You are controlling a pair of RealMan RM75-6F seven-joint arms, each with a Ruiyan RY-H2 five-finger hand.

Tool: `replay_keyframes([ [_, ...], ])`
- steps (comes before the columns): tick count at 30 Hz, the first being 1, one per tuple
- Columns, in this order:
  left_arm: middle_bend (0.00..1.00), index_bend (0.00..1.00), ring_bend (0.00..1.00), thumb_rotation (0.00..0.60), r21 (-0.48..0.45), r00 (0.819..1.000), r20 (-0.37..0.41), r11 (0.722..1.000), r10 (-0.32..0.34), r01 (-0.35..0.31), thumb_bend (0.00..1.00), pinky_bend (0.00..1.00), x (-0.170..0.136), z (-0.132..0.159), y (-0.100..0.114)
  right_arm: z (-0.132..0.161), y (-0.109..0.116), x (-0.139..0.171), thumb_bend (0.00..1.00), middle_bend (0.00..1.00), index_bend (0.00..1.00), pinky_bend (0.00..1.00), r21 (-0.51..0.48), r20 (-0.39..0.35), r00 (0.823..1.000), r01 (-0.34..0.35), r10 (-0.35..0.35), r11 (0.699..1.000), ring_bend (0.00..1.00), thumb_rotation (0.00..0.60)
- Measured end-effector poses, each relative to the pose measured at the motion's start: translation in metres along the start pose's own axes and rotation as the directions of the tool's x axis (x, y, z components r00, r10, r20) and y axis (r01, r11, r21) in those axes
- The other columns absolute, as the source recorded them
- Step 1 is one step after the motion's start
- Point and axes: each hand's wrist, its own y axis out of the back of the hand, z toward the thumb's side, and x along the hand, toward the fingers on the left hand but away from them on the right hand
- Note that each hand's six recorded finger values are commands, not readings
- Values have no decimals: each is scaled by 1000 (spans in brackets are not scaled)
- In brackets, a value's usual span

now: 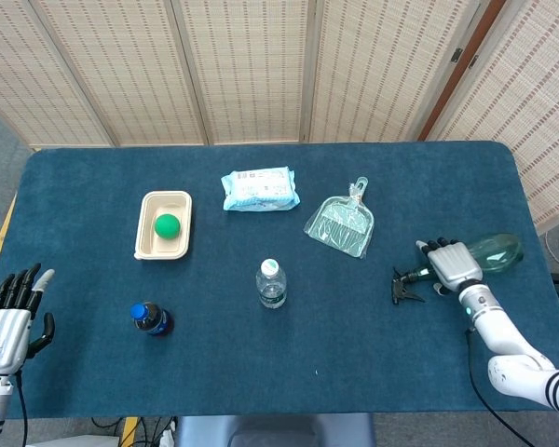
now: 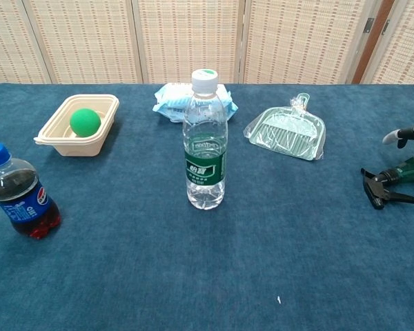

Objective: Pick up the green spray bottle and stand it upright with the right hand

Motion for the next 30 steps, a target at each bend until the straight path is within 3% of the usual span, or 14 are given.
replay_keyframes([
  [19,10,56,0,600,-3,1000,-18,1000,-4,4,613,0,-2,-5,-3,-1,-8,-8,215,265,187,301,-8,-6,1000,-14,14,1000,196,600],
  [30,10,56,0,600,-8,1000,-28,1000,-10,10,613,0,-1,-9,-6,-2,-8,-6,246,353,271,379,-18,0,1000,8,-8,1000,287,600],
])
